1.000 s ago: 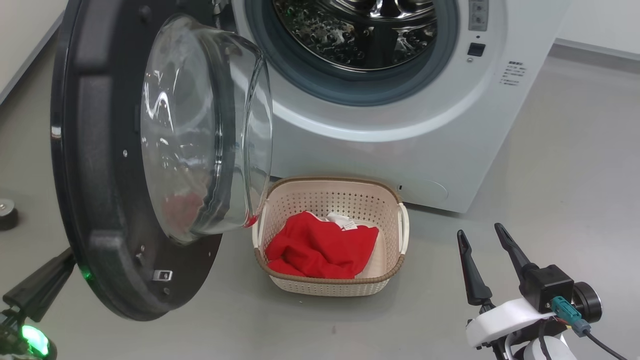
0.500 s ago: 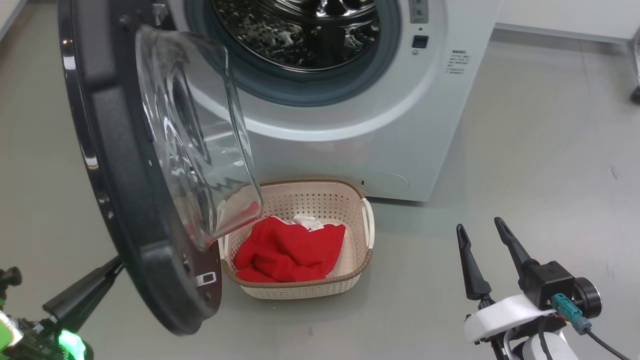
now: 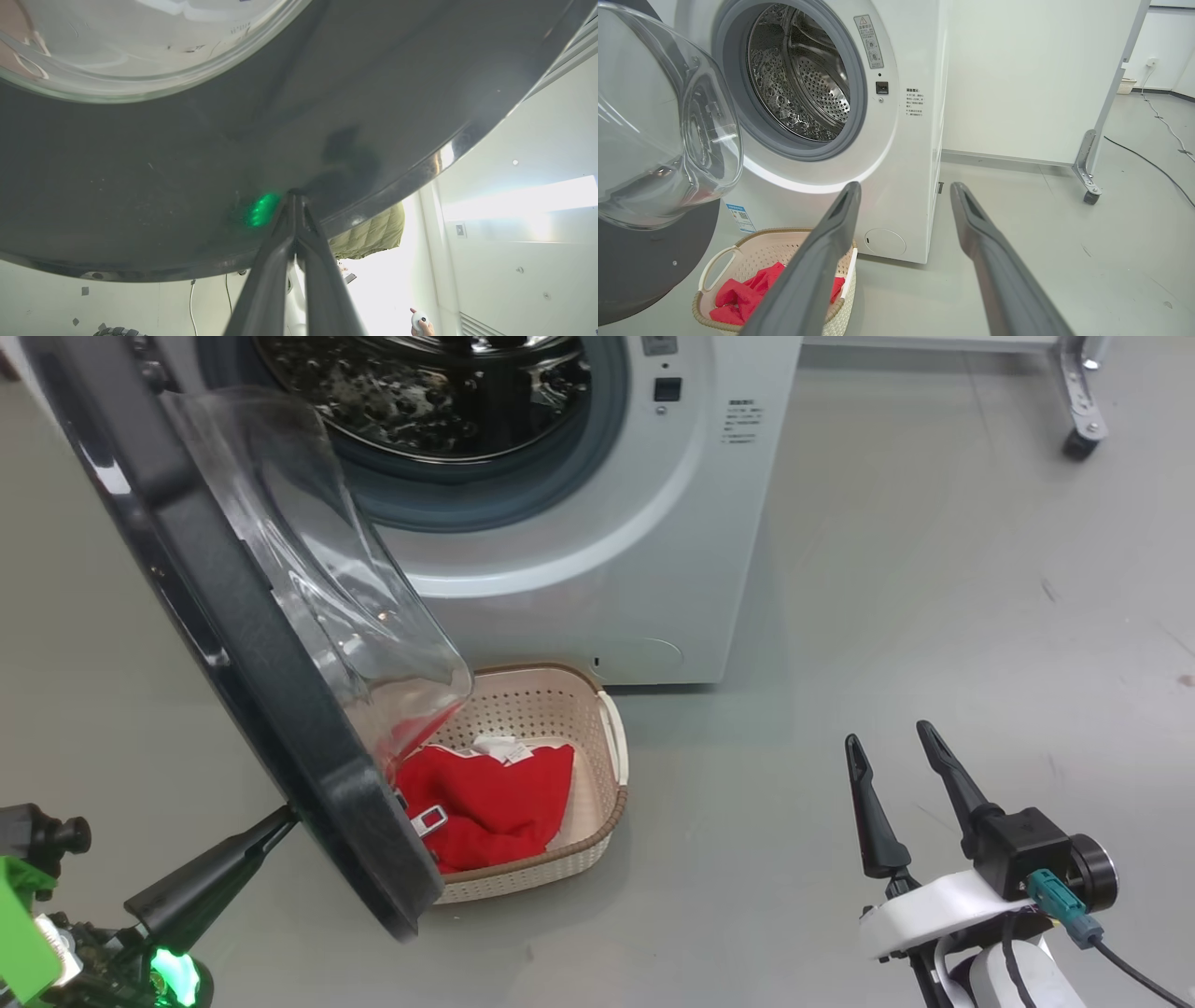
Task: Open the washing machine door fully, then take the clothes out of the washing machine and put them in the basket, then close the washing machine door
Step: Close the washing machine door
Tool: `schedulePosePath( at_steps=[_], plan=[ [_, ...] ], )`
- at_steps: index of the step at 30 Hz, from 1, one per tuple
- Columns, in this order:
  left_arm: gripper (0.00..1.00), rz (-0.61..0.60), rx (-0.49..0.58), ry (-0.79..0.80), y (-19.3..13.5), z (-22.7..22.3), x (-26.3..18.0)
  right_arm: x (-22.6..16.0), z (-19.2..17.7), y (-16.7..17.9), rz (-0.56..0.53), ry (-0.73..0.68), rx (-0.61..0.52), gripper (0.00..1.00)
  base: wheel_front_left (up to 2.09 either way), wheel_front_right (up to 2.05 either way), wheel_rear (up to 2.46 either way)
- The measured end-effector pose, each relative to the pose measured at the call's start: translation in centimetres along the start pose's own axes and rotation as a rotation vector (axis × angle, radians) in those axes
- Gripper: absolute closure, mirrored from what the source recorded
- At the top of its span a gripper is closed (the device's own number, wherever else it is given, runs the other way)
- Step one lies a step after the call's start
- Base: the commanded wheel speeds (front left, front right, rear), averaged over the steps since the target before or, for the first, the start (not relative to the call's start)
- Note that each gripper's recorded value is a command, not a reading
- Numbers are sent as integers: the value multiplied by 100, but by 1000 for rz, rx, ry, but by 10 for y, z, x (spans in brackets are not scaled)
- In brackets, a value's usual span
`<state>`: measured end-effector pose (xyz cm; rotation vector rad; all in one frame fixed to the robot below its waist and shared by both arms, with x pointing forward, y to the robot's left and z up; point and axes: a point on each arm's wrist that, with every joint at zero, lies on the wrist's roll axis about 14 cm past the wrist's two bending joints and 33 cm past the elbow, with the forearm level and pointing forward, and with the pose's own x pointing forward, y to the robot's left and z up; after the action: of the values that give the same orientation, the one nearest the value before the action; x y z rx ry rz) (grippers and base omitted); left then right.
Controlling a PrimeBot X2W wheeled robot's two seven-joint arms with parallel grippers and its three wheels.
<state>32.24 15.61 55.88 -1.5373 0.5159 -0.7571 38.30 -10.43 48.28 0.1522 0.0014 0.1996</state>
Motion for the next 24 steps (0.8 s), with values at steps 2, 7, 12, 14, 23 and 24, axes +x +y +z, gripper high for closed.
schedulePosePath(
  at_steps=[2,7,12,14,23,24],
  plan=[
    [100,4,-11,23,3,-2,7,-1,1,-6,-22,-3,-1,0,0,0,0],
    [100,11,-30,78,8,-4,25,-2,3,-19,-65,-9,2,0,0,0,0],
    [100,9,-35,131,11,0,47,-1,-1,-33,-109,1,2,0,0,0,0],
    [100,3,-32,154,11,1,56,0,-2,-37,-121,3,1,0,0,0,0],
    [100,-7,-52,254,19,5,97,8,0,-54,-170,-5,12,0,0,0,0],
    [100,-7,-56,263,20,5,102,8,-1,-56,-178,-4,17,0,0,0,0]
  ],
)
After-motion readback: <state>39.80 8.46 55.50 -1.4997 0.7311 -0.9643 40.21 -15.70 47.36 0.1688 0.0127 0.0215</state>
